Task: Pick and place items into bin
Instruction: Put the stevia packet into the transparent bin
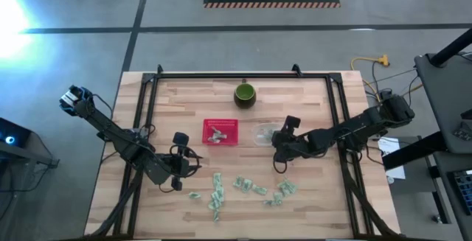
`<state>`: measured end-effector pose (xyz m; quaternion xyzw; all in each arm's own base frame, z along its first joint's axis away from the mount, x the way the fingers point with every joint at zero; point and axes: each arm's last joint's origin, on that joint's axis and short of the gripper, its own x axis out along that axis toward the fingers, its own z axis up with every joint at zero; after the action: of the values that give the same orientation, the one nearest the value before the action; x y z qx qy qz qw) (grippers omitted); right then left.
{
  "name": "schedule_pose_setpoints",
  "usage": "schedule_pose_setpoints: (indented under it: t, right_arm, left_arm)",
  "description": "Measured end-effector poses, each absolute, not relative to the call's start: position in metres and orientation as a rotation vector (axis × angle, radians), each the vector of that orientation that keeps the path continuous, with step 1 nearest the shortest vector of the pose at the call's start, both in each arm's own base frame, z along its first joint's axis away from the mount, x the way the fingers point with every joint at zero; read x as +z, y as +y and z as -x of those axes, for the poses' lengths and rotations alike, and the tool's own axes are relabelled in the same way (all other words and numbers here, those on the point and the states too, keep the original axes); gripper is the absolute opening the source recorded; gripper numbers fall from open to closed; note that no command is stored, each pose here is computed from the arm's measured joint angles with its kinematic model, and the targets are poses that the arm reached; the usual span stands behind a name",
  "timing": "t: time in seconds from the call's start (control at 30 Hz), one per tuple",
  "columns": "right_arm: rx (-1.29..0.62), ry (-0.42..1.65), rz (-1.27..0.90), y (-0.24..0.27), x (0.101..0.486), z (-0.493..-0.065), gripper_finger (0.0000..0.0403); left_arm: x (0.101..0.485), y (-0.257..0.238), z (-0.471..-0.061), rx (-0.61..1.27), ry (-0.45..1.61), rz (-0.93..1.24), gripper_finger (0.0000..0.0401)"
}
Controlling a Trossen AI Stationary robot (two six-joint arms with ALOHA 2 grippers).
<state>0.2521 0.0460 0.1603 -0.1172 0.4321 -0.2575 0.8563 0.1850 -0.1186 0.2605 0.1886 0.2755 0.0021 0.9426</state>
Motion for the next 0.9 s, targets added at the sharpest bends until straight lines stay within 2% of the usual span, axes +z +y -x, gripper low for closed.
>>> schedule_pose_setpoints:
  t: [0.17,0.3,0.6,0.9]
  right_arm:
    - [-0.536,0.911,0.252,0.046,0.162,-0.251,0.0111]
    - [-0.448,0.937,0.206,0.054,0.169,-0.246,0.0124]
    - [-0.227,0.942,0.019,0.090,0.182,-0.225,0.0115]
    - [-0.134,0.940,-0.035,0.138,0.168,-0.204,0.0102]
  left_arm:
    - [0.261,-0.119,-0.185,0.004,0.562,-0.384,0.0123]
    - [0.261,-0.119,-0.185,0.004,0.562,-0.384,0.0123]
    - [0.260,-0.118,-0.185,0.005,0.563,-0.383,0.0123]
    - [0.260,-0.118,-0.185,0.005,0.564,-0.385,0.0123]
